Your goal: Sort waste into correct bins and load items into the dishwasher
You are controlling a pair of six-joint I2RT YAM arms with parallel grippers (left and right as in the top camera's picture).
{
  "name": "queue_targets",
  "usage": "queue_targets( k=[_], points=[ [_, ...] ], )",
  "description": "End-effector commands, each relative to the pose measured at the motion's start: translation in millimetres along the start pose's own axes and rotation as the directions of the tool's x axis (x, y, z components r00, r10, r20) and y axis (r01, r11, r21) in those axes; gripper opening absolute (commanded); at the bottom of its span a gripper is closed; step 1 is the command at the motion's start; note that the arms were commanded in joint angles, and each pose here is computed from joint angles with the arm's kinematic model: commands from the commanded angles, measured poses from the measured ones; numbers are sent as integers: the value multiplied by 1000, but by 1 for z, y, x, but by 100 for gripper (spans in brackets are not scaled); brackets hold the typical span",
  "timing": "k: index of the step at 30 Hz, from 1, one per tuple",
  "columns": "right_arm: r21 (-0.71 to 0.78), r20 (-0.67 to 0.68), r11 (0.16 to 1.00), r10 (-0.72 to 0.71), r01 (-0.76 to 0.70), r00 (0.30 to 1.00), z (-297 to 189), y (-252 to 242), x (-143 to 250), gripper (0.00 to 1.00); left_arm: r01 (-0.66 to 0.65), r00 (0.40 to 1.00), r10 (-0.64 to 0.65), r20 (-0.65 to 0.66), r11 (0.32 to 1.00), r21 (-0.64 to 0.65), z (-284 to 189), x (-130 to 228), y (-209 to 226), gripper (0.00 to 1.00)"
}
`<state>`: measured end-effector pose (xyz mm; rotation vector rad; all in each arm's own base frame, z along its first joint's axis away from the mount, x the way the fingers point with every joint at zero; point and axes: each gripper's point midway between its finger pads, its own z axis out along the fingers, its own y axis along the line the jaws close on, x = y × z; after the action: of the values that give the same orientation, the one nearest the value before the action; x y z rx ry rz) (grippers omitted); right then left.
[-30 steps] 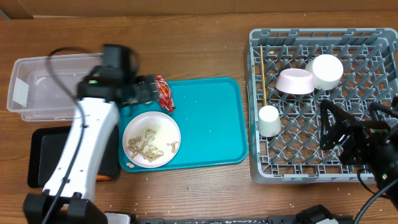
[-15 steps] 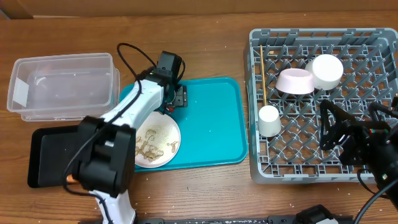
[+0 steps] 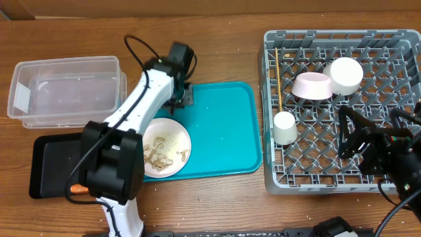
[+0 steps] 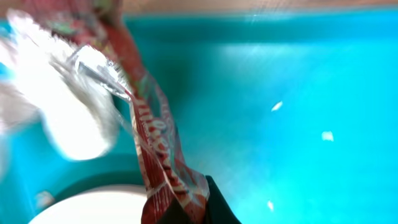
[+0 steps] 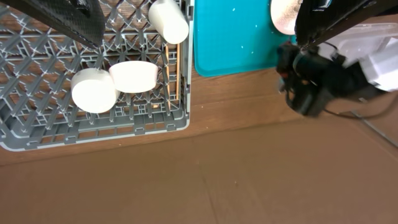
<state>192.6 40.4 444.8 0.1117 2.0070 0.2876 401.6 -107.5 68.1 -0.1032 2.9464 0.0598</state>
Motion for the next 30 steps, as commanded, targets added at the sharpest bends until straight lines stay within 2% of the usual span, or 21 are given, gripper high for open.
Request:
queue_targets(
  k=[1, 5, 10, 11, 14, 15, 16, 18, 20, 22, 25, 30],
  points=[
    [9, 9, 1000, 7, -7, 1000, 0, -2, -2, 100, 107, 979, -99, 176, 993, -38, -72, -41, 32, 4],
    [9, 9, 1000, 7, -7, 1000, 0, -2, -2, 100, 316, 923, -269, 276, 938, -145, -103, -52, 100, 4],
    [9, 9, 1000, 7, -7, 1000, 0, -2, -2, 100, 483, 860, -447, 244, 868, -111, -94, -52, 163, 4],
    [9, 9, 1000, 7, -7, 1000, 0, -2, -2, 100, 506, 848, -473, 237, 856, -102, -92, -52, 171, 9],
    [9, 9, 1000, 7, -7, 1000, 0, -2, -2, 100, 525, 832, -516, 207, 851, 13, -88, -60, 177, 40],
    [9, 9, 1000, 7, -7, 1000, 0, -2, -2, 100, 507, 838, -509, 198, 859, 68, -90, -64, 174, 55],
    [9, 9, 1000, 7, -7, 1000, 0, -2, -2, 100, 492, 842, -507, 186, 862, 122, -94, -68, 169, 63],
    [9, 9, 1000, 7, -7, 1000, 0, -2, -2, 100, 463, 851, -497, 170, 863, 202, -102, -74, 157, 63],
    [9, 9, 1000, 7, -7, 1000, 0, -2, -2, 100, 429, 868, -466, 170, 878, 212, -106, -74, 147, 62],
    [9, 9, 1000, 7, -7, 1000, 0, -2, -2, 100, 362, 903, -390, 181, 916, 171, -105, -71, 133, 63],
    [9, 9, 1000, 7, -7, 1000, 0, -2, -2, 100, 258, 946, -259, 194, 966, 34, -92, -64, 113, 66],
    [9, 9, 1000, 7, -7, 1000, 0, -2, -2, 100, 137, 980, -107, 165, 974, -181, -50, -52, 86, 76]
  ],
)
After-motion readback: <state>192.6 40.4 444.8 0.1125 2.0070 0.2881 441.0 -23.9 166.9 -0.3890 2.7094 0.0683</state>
